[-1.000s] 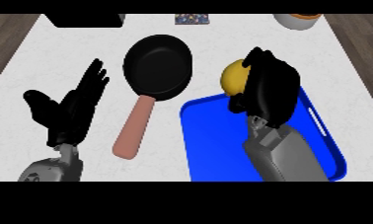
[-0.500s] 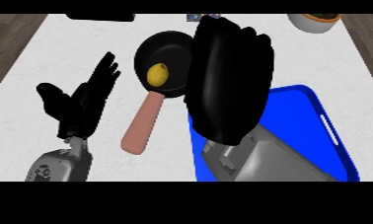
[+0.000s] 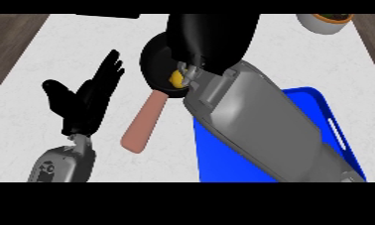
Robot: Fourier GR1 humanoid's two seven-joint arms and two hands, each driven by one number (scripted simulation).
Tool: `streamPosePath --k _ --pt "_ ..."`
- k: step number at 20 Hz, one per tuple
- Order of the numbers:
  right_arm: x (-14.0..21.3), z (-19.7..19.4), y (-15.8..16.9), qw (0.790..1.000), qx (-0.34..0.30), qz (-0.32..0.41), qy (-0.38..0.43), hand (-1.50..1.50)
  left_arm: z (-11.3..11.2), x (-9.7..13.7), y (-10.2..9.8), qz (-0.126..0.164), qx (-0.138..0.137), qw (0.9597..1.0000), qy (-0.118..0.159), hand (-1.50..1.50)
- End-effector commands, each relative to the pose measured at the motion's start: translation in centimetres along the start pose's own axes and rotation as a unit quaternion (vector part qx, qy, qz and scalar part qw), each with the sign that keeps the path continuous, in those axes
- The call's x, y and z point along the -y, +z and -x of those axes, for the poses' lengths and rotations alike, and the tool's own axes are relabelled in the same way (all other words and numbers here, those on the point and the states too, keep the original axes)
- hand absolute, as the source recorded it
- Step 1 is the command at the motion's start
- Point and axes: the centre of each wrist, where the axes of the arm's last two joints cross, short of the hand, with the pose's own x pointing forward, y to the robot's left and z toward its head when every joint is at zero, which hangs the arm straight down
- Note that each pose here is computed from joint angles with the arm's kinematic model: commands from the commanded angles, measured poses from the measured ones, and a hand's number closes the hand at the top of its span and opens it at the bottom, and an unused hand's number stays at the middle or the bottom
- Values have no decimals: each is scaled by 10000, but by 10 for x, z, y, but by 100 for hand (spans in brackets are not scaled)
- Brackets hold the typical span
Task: Pick the lemon from the tray and place it in the pot
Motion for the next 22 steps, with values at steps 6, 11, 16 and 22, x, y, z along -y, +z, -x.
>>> streamPosePath --k 6,11,16,22 --pt "-22 -25 -34 9869 -1542 -472 80 150 -6 -3 -8 17 58 10000 12 0" --pt "-61 -13 -45 9805 -1559 -1186 132 150 -5 3 0 129 135 9998 36 0" --pt "-55 0 -70 9577 -2339 -1487 -778 -150 2 -1 -1 76 -14 10000 22 0" --pt "-74 17 -69 9445 -2380 -1198 -1922 -150 -8 2 -5 95 110 9999 35 0"
